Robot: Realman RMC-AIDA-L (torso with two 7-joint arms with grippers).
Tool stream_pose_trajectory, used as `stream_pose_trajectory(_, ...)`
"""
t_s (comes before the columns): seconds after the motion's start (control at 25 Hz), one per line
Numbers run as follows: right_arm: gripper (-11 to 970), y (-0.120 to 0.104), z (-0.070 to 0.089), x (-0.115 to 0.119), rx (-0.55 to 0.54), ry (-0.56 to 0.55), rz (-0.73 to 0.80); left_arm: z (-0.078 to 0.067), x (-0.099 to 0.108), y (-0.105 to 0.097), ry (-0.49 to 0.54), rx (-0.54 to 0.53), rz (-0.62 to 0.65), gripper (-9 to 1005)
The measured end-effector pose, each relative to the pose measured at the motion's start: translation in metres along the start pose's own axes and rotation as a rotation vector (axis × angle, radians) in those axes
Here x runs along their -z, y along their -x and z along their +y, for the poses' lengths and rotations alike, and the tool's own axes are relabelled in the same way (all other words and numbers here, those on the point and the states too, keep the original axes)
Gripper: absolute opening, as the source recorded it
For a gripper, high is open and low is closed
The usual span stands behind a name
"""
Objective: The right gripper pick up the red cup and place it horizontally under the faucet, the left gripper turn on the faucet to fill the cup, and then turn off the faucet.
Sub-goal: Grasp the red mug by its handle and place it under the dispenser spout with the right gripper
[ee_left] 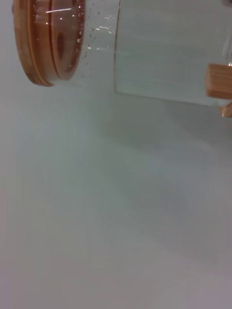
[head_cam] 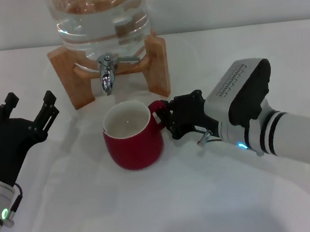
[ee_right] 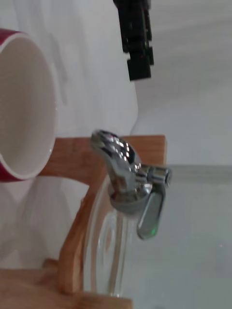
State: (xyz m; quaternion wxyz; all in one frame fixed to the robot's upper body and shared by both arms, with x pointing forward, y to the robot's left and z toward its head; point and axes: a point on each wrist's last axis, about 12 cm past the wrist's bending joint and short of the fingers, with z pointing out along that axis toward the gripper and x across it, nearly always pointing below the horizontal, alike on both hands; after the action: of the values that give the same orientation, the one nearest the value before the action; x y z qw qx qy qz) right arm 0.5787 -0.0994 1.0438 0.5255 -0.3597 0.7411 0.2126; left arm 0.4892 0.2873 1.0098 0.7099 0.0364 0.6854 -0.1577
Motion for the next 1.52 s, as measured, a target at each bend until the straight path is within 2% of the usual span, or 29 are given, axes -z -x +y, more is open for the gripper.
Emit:
stream_pose_trajectory(0.52, 108, 0.0018, 0.0081, -0.0014, 0.022, 0.034, -0.001, 0.0, 0.0, -0.0001, 0.0, 0.0, 0.001, 883)
stream_pose_trajectory(1.52, 116, 0.0033, 0.0109, -0.0022, 0.041, 0.051, -0.004, -0.0002, -0.0011, 0.0, -0.001, 0.002, 0.002, 882)
